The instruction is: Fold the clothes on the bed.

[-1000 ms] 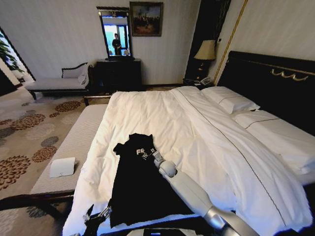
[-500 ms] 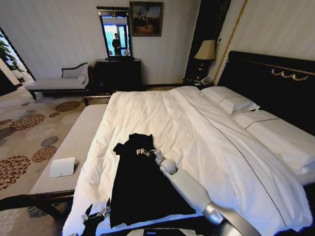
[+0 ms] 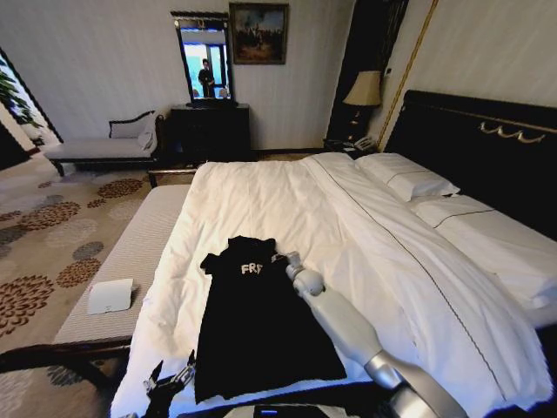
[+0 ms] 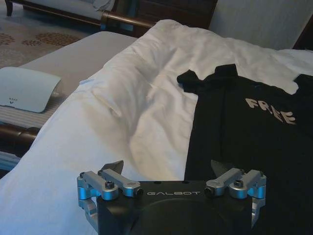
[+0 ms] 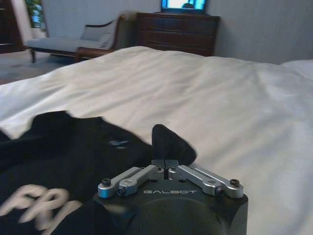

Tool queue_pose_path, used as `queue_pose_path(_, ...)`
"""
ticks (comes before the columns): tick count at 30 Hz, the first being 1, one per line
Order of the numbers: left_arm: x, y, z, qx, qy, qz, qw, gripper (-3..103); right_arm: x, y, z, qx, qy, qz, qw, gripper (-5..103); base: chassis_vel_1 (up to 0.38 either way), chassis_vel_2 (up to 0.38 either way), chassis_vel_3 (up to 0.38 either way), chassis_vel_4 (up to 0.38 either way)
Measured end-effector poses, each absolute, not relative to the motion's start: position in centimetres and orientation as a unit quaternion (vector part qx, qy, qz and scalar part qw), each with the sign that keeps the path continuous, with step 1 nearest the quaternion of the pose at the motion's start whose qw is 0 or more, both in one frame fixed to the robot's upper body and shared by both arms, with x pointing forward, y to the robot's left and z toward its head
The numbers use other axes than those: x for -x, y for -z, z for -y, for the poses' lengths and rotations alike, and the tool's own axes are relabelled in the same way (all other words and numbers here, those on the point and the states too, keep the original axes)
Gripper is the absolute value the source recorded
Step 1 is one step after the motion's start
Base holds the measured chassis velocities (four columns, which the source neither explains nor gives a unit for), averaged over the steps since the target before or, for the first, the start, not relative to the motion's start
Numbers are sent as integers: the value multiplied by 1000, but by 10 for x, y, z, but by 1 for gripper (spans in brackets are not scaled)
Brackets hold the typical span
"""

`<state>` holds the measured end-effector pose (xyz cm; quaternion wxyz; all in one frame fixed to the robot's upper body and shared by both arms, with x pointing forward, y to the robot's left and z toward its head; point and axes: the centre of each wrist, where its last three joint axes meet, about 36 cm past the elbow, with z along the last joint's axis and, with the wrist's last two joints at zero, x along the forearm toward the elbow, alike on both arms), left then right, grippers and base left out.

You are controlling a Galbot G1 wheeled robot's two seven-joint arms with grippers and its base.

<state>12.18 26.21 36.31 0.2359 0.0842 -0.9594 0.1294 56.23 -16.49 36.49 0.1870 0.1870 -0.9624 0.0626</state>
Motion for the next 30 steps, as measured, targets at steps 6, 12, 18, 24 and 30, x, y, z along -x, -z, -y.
queue_pose_path(6, -124, -366, -261, -82, -130, 961, 232, 100, -575, -354, 191, -156, -60, 963, 211, 0, 0, 0, 0, 0)
queue_pose_path(12, -123, -367, -261, -81, -130, 961, 232, 100, -582, -336, 205, -129, -60, 962, 234, 0, 0, 0, 0, 0)
queue_pose_path(18, -122, -369, -260, -81, -129, 961, 231, 100, -592, -322, 224, -96, -77, 963, 238, 0, 0, 0, 0, 0)
queue_pose_path(24, -123, -369, -259, -79, -129, 961, 232, 100, -593, -317, 231, -77, -71, 964, 244, 0, 0, 0, 0, 0)
queue_pose_path(30, -123, -368, -259, -78, -129, 961, 232, 100, -580, -325, 239, -58, -79, 969, 228, 22, 0, 0, 0, 0)
